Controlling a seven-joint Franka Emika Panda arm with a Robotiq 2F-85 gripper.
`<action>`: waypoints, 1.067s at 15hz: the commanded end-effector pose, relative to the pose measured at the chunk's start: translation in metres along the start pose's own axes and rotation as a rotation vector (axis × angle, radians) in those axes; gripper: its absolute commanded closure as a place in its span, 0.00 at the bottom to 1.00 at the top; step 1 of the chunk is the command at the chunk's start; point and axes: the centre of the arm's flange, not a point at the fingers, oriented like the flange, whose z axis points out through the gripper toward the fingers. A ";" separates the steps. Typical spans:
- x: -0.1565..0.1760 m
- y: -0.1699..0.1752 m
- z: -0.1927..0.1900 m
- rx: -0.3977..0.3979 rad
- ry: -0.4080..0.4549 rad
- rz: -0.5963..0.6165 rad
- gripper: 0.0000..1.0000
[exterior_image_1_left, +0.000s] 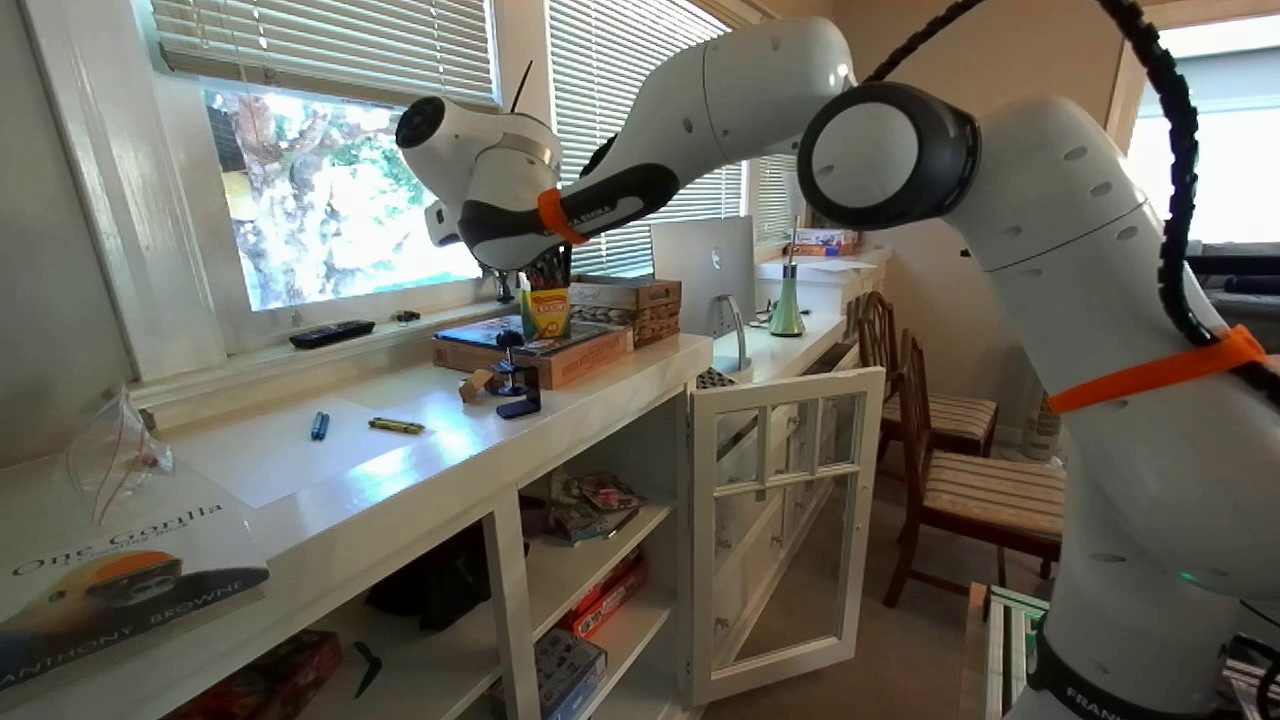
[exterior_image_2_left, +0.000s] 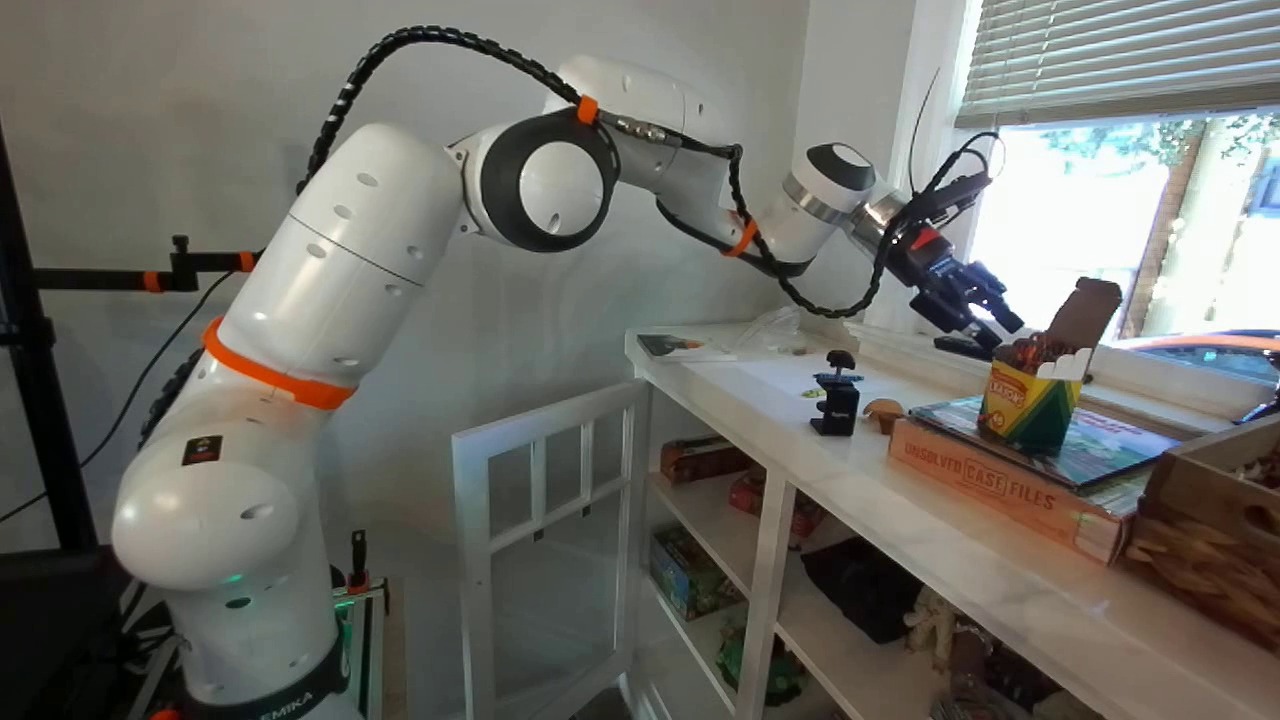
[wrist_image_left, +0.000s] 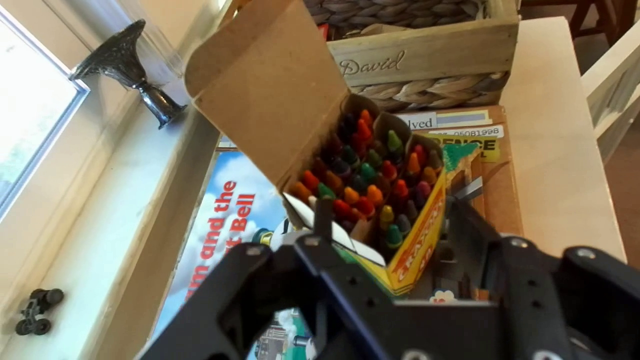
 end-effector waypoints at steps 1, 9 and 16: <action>-0.011 -0.002 -0.014 0.022 0.051 0.041 0.06; -0.035 -0.016 -0.050 0.256 0.272 0.188 0.00; -0.054 -0.034 -0.074 0.487 0.371 0.419 0.00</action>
